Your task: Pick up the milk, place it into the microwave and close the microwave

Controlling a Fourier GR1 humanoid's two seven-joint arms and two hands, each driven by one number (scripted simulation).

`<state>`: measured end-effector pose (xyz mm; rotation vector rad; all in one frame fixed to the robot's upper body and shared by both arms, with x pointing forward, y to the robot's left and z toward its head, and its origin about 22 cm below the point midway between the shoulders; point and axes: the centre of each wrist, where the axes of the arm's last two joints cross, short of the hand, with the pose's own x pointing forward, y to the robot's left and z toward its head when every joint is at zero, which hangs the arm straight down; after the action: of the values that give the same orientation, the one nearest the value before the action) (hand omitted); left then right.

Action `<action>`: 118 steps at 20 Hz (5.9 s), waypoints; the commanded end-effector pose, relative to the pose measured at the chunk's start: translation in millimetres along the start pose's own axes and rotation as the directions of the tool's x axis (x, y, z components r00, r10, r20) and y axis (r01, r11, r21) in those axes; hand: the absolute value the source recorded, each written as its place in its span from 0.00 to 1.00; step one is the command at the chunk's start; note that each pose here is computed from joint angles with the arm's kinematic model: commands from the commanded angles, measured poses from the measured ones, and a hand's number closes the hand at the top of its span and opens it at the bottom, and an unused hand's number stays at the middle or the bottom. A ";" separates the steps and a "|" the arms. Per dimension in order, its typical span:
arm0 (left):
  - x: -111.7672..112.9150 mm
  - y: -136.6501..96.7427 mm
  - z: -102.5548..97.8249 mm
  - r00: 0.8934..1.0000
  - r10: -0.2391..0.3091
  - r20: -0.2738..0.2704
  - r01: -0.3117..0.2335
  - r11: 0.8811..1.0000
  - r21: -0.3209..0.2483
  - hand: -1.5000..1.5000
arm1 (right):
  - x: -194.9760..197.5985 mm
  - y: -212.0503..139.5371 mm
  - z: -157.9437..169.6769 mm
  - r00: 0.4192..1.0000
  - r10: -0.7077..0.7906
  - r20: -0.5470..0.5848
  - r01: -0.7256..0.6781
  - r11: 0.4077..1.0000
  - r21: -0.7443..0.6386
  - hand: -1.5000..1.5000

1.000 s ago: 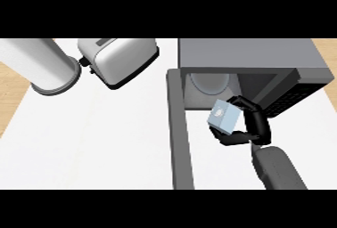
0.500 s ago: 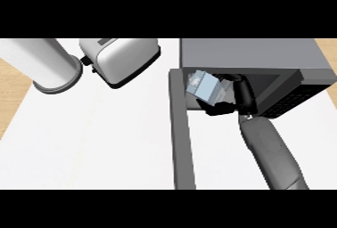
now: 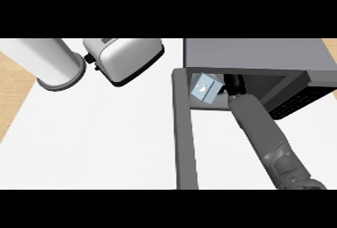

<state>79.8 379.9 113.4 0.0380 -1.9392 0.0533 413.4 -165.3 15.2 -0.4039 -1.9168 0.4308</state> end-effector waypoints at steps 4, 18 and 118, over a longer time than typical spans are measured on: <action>-6.6 -5.3 -6.8 1.000 0.030 0.010 -0.030 0.999 -0.026 0.00 | 3.0 -14.3 -26.8 0.994 0.097 -0.047 -0.101 0.990 -0.096 1.00; -13.4 -3.2 -31.7 0.999 0.035 0.006 -0.034 0.996 -0.077 0.00 | -6.2 -58.6 -39.3 0.906 0.423 0.000 -0.410 0.879 -0.244 1.00; -228.8 -343.3 -91.8 0.985 -0.143 -0.093 0.046 0.749 -0.661 1.00 | 7.9 -160.8 255.2 0.854 -0.505 0.126 0.492 0.863 0.116 0.00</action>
<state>264.4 51.3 -54.5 -0.3460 -1.7533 -0.6937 161.4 -333.7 -8.0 0.1594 -2.0277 0.1813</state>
